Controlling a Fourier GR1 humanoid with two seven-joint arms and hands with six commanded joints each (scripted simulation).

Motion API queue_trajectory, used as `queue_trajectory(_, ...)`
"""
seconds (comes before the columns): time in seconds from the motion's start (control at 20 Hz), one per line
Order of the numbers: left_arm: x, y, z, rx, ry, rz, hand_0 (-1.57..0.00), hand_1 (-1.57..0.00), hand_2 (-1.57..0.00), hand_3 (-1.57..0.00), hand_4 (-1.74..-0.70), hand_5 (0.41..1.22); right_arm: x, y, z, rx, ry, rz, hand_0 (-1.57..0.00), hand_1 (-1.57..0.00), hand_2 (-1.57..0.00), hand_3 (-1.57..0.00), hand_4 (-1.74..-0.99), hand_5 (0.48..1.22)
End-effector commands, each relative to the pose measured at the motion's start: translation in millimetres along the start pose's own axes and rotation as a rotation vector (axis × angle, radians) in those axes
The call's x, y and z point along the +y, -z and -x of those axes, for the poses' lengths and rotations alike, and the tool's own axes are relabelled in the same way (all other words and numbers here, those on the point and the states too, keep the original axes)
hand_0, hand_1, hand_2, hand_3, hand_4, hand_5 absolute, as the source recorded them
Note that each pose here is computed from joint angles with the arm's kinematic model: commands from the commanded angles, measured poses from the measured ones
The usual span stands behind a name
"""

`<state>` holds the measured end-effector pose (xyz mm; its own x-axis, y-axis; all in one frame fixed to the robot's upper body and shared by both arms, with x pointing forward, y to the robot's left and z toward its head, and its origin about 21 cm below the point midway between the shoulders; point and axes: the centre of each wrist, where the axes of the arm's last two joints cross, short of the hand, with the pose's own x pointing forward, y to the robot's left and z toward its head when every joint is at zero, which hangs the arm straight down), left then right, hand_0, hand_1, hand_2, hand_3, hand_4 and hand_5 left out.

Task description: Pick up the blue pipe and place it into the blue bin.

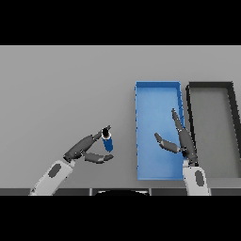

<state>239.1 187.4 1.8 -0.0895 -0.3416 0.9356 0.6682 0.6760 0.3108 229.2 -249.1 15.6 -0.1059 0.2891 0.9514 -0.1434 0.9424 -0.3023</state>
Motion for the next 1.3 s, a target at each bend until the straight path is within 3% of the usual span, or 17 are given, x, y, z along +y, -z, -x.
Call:
queue_trajectory(0.0,-3.0,1.9,2.8,-0.005,-0.016,-0.003,0.00,0.00,0.00,0.00,-1.13,0.493,-2.7,-2.0,0.9,-0.016,-0.007,-0.006,0.00,0.00,0.00,0.00,-1.203,0.551)
queue_trajectory(0.25,-18.0,26.3,15.8,-0.007,-0.008,-0.019,0.00,0.00,-0.01,0.00,-1.10,0.506,-1.2,-0.6,1.3,-0.009,-0.002,0.002,0.00,0.00,0.00,0.00,-1.198,0.547)
queue_trajectory(0.4,-19.5,35.3,14.8,-0.059,-0.070,-0.011,0.00,0.00,-0.09,-0.04,-1.14,0.567,-5.8,-6.7,-0.1,-0.012,-0.015,0.004,0.00,0.00,0.00,0.00,-1.188,0.550)
queue_trajectory(0.55,-26.8,42.6,11.1,-0.079,-0.175,0.000,-0.04,-0.25,-0.42,-0.35,-1.27,0.675,-2.8,-6.9,1.2,-0.004,-0.008,-0.007,0.00,0.00,0.00,0.00,-1.196,0.560)
queue_trajectory(0.6,-28.4,46.2,8.2,-0.091,-0.195,0.000,-0.18,-0.41,-0.58,-0.59,-1.30,0.784,-1.5,-6.4,1.3,0.005,-0.011,0.001,0.00,0.00,0.00,0.00,-1.192,0.560)
queue_trajectory(0.65,-32.7,46.4,9.9,-0.099,-0.217,-0.004,-0.42,-0.64,-0.78,-0.78,-1.38,0.872,-2.0,-6.3,1.8,0.001,-0.011,0.002,0.00,0.00,0.00,0.00,-1.191,0.561)
queue_trajectory(0.75,-37.0,48.5,8.1,-0.103,-0.205,-0.009,-0.83,-0.98,-1.06,-1.02,-1.50,0.997,-1.4,-0.7,1.2,0.009,-0.020,0.007,0.00,0.00,0.00,0.00,-1.184,0.562)
queue_trajectory(0.85,-40.8,46.2,7.2,-0.112,-0.217,0.002,-1.10,-1.19,-1.25,-1.20,-1.59,1.078,-4.9,-3.7,1.3,-0.009,-0.027,0.011,0.00,0.00,0.00,0.00,-1.179,0.561)
queue_trajectory(0.9,-41.9,46.1,6.3,-0.119,-0.207,0.006,-1.19,-1.27,-1.31,-1.26,-1.62,1.106,-5.1,-0.7,-0.1,-0.009,-0.023,0.012,0.00,0.00,0.00,0.00,-1.178,0.561)
queue_trajectory(1.0,-43.9,44.8,4.5,-0.133,-0.186,0.002,-1.33,-1.38,-1.40,-1.37,-1.56,1.148,-0.6,-1.4,1.7,0.007,-0.025,-0.001,0.00,0.00,0.00,0.00,-1.176,0.559)
queue_trajectory(1.25,-50.7,48.4,-8.1,-0.225,-0.167,-0.015,-1.49,-1.51,-1.52,-1.51,-1.49,1.197,-3.5,-1.8,0.6,0.013,-0.035,0.005,0.00,0.00,0.00,0.00,-1.160,0.554)
